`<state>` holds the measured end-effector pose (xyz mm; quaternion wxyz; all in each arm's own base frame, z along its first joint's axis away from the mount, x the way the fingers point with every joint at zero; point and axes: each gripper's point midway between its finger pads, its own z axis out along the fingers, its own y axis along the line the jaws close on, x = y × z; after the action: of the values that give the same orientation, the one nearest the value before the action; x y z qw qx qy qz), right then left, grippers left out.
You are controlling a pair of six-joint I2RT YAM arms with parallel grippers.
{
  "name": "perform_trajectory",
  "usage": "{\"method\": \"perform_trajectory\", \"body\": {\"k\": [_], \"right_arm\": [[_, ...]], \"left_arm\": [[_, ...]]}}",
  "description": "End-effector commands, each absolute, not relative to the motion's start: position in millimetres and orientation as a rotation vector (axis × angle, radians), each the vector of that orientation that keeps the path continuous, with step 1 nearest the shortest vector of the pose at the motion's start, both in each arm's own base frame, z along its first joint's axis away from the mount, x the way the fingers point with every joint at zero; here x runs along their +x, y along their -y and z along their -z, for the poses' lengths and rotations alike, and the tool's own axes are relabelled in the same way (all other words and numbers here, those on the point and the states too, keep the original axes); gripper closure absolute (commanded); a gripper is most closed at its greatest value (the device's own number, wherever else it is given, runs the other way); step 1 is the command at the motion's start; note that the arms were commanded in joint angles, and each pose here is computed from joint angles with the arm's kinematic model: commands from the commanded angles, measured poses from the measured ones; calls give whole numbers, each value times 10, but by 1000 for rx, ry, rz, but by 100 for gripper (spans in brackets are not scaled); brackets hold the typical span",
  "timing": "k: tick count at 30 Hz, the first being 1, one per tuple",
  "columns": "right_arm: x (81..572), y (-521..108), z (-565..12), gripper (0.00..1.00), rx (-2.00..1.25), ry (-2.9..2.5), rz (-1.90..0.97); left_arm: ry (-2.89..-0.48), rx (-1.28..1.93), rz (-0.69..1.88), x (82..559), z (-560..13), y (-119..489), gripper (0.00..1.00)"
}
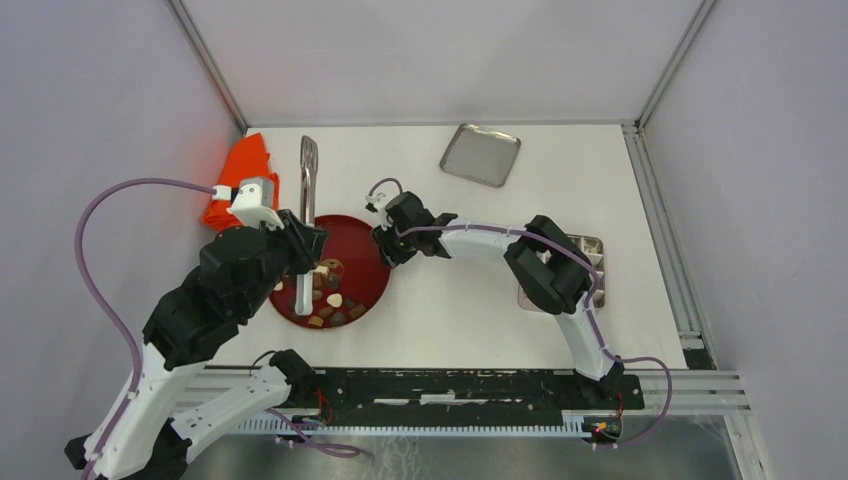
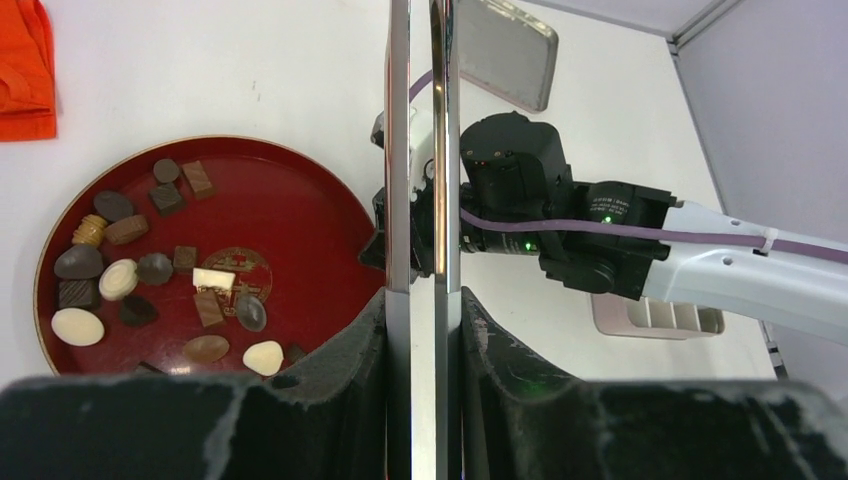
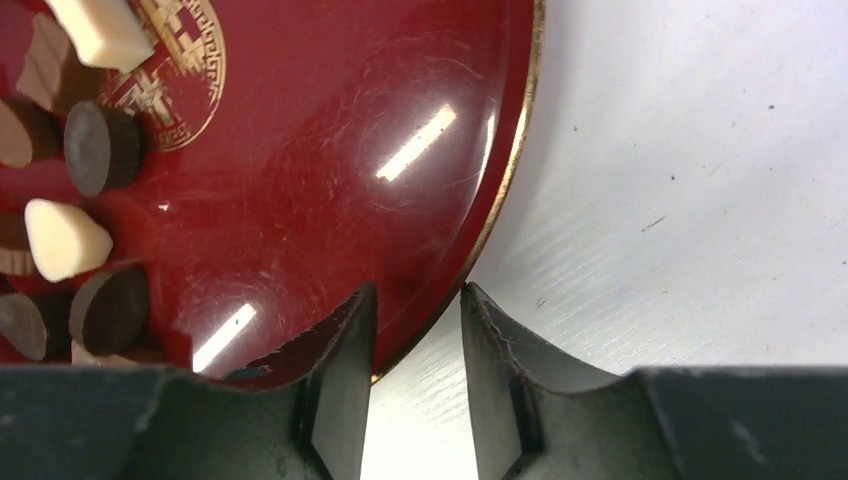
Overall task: Pack the chocolate
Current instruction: Move the plate to the center of the board.
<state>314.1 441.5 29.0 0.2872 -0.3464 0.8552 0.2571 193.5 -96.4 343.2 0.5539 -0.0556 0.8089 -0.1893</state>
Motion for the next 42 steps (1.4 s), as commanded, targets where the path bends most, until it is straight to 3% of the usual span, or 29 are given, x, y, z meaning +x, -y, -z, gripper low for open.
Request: {"method": "perform_trajectory", "body": {"k": [1, 6, 12, 26, 36, 38, 42], "right_arm": [[3296, -4504, -355, 62, -801, -2305, -659], [3372, -4360, -167, 69, -658, -2404, -623], [3625, -4023, -280, 88, -481, -2412, -588], [4218, -2828, -506, 93, -462, -2362, -341], [4391, -2138, -404, 82, -619, -2397, -249], [4409, -2090, -430, 73, -663, -2386, -295], [4413, -2182, -681, 44, -838, -2279, -392]], "left_arm": [[-1904, -136, 408, 1987, -3418, 931, 91], [-1909, -126, 419, 2001, -3388, 974, 91], [-1923, -112, 440, 2026, -3320, 1053, 90], [-1975, 13, 606, 2067, -3065, 1510, 91], [-2075, 104, 725, 2030, -2613, 1842, 91], [-2110, 111, 747, 2014, -2525, 1902, 91], [-2190, 112, 761, 2008, -2324, 1995, 90]]}}
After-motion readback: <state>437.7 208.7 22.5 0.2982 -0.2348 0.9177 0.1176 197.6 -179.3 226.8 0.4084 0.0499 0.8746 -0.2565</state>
